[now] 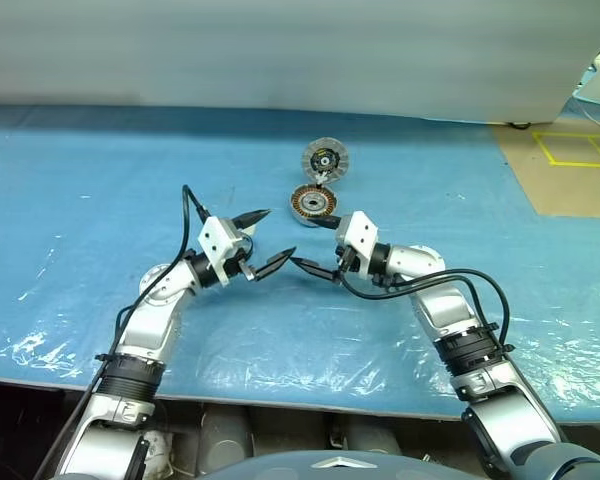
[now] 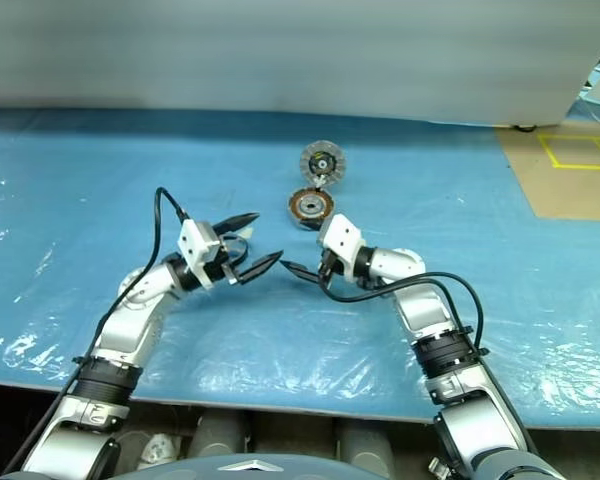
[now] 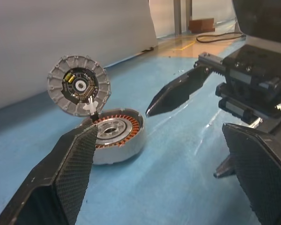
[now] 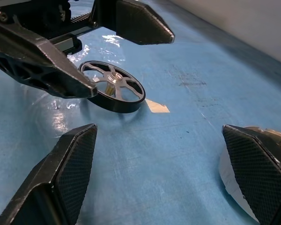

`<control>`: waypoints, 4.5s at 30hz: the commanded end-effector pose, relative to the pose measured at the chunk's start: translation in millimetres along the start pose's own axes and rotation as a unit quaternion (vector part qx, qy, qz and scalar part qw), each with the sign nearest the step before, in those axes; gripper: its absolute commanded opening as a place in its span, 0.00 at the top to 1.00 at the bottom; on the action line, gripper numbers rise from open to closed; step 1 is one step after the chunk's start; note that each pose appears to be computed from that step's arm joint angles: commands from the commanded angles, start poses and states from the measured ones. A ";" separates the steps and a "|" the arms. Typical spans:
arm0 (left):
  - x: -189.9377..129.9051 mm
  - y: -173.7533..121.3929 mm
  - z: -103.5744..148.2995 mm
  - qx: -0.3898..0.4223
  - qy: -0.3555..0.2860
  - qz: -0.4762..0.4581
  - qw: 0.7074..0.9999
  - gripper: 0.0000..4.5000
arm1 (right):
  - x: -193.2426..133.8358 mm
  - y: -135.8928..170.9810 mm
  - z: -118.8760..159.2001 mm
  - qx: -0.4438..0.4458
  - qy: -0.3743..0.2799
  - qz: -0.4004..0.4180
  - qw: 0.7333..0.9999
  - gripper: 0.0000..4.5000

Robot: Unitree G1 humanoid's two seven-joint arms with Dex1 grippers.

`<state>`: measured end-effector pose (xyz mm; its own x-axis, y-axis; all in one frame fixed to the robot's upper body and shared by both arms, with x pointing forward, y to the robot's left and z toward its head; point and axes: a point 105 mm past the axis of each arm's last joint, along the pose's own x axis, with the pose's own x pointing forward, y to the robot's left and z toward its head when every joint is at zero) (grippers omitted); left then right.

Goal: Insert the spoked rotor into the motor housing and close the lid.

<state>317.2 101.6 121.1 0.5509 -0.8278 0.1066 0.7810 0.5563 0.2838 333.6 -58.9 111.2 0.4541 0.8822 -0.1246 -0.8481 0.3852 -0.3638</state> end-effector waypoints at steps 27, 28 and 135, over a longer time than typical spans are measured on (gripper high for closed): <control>-16.3 5.3 4.2 0.022 0.001 -0.002 1.000 0.00 | -8.8 -7.2 4.6 -0.015 -0.003 -0.013 1.000 0.00; -16.1 5.3 4.1 0.022 0.001 -0.002 1.000 0.00 | -8.8 -7.3 4.5 -0.015 -0.002 -0.013 1.000 0.00; 8.0 -28.9 -18.2 -0.023 0.001 -0.077 0.997 0.00 | -140.2 4.1 -56.3 0.050 0.196 -0.076 0.976 0.56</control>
<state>305.4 84.2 89.9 0.4463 -0.8939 0.0410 0.8677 0.4435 0.2243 278.8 -188.2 70.8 0.6041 0.6751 -0.4233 -0.7959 0.5370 -0.2796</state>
